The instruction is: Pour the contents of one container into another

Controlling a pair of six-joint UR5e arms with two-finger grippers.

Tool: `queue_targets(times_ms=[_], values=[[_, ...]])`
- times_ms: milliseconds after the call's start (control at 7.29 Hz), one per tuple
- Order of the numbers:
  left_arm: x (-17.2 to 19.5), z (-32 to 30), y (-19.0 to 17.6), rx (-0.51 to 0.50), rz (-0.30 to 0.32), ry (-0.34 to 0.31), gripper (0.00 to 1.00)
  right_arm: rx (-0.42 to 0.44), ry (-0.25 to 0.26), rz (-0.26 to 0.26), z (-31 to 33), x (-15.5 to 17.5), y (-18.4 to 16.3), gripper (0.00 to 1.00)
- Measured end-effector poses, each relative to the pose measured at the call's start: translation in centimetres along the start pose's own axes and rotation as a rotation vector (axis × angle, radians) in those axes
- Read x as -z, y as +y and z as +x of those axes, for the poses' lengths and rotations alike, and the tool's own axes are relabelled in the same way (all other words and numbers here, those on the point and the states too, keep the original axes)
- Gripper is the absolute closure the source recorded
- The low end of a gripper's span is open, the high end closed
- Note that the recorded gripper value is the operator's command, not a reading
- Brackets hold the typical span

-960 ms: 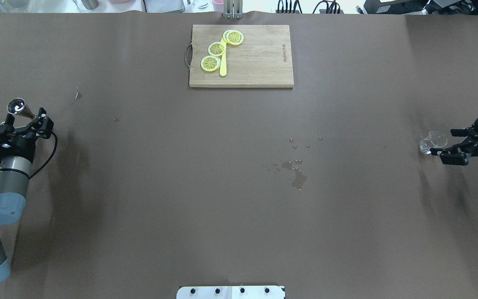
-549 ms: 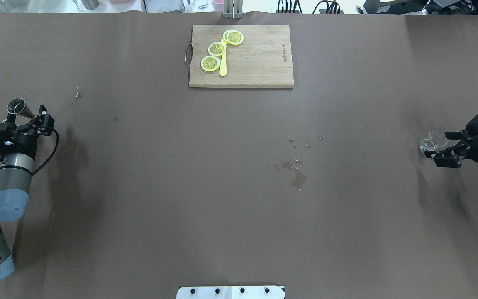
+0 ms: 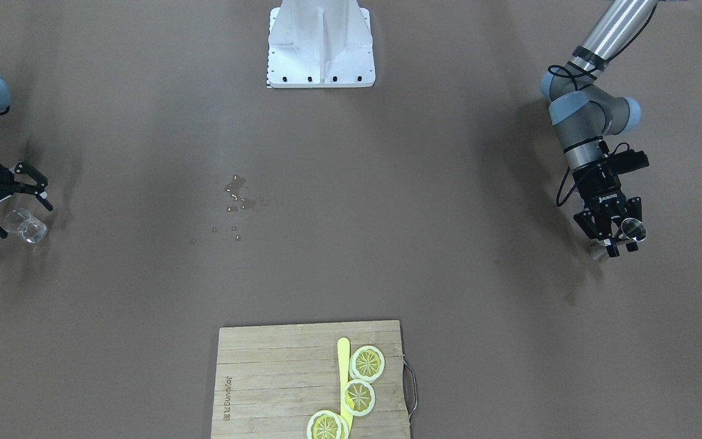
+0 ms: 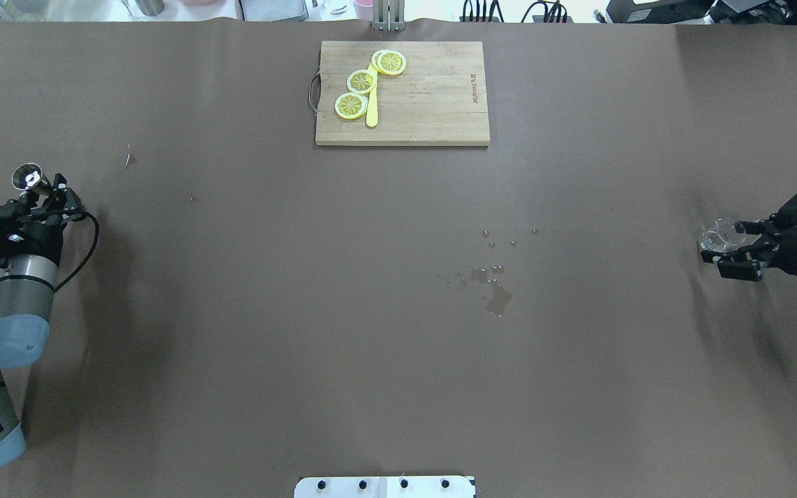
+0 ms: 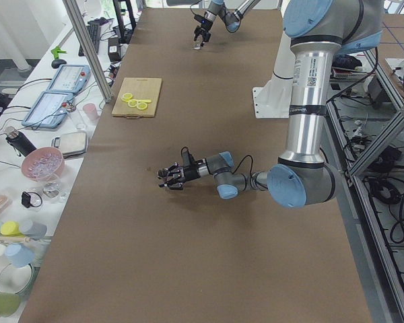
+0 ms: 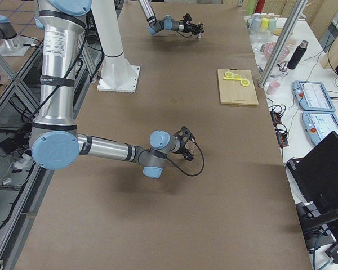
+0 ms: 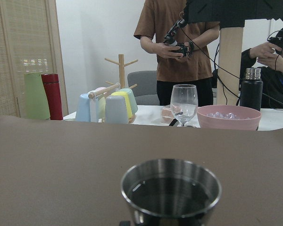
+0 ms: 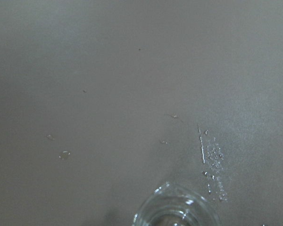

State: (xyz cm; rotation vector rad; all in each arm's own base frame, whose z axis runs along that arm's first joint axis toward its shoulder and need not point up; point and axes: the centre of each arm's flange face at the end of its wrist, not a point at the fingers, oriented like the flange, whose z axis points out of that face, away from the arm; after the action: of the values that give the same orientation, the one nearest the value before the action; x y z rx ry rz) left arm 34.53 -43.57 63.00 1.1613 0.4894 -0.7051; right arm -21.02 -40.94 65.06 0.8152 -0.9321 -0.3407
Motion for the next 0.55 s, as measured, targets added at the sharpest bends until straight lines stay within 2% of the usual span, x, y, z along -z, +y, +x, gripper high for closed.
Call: queue_targets(times_ms=[274,549], values=[[0.0,0.0,0.0,-0.001,0.002,0.0,0.52,0.004,-0.001,0.041,0.3,0.0,0.9,0.0],[0.2,0.1,0.1,-0.002,0.007,0.002,0.6,0.01,0.013,0.055,0.2,-0.4,1.5,0.0]])
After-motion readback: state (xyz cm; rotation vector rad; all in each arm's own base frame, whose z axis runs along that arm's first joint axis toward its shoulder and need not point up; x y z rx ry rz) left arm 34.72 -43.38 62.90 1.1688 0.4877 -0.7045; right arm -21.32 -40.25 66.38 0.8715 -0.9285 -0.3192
